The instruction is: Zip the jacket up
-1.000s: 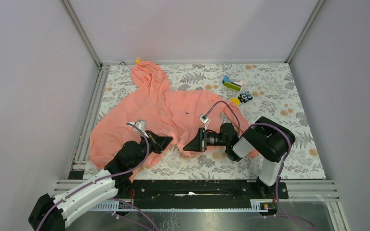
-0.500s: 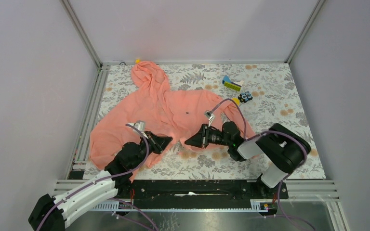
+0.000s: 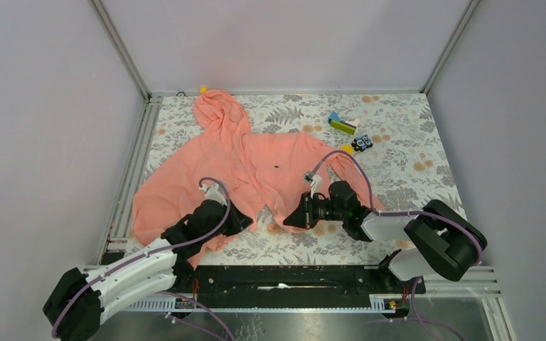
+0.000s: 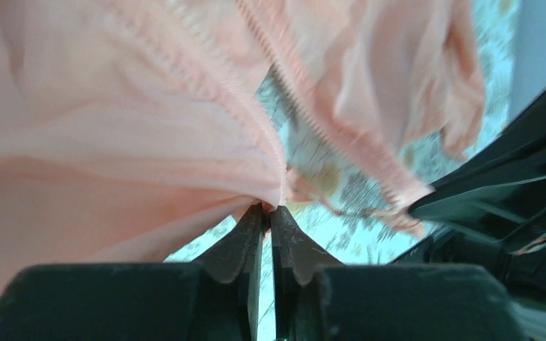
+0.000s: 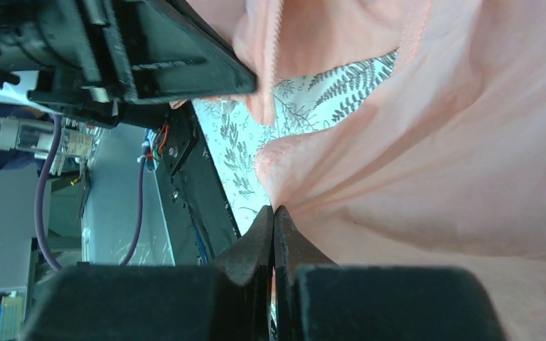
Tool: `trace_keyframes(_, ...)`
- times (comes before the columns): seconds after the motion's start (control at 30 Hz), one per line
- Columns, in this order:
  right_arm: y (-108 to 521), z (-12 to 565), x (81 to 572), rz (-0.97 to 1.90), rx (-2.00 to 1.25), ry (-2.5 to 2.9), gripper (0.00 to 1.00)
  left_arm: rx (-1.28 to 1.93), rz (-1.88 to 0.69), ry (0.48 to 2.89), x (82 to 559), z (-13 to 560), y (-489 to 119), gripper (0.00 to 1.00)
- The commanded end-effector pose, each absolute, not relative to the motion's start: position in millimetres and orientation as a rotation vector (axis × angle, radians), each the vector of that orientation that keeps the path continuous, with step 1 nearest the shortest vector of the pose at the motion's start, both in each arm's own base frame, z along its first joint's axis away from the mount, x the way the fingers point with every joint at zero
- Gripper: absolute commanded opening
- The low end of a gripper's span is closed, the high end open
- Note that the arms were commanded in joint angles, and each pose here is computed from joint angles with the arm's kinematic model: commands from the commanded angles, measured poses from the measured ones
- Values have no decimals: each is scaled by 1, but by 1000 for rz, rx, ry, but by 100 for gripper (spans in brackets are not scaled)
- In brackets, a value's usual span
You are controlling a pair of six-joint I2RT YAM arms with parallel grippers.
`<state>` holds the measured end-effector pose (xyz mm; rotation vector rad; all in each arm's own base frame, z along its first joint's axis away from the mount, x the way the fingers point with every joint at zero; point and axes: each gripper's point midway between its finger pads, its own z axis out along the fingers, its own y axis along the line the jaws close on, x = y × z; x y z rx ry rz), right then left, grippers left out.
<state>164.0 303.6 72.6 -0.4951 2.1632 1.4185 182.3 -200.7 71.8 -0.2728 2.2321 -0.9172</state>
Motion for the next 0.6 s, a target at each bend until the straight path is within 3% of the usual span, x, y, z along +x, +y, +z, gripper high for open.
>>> trace_keyframes(0.0,315,107,159,1491,-674,1975,0,-262,-1013,2400,151,63,-211,22)
trace_keyframes(0.1,316,111,157,1507,-697,1954,0,-244,-1112,2347,146,86,-220,48)
trace_keyframes(0.2,315,112,156,1500,-707,1945,0,-230,-1260,2219,148,126,-234,63)
trace_keyframes(0.33,311,110,157,1460,-708,1943,0,-162,-1421,2115,148,162,-257,71)
trace_keyframes(0.57,310,118,157,1449,-721,1903,0,-32,-1393,2076,158,165,-289,76)
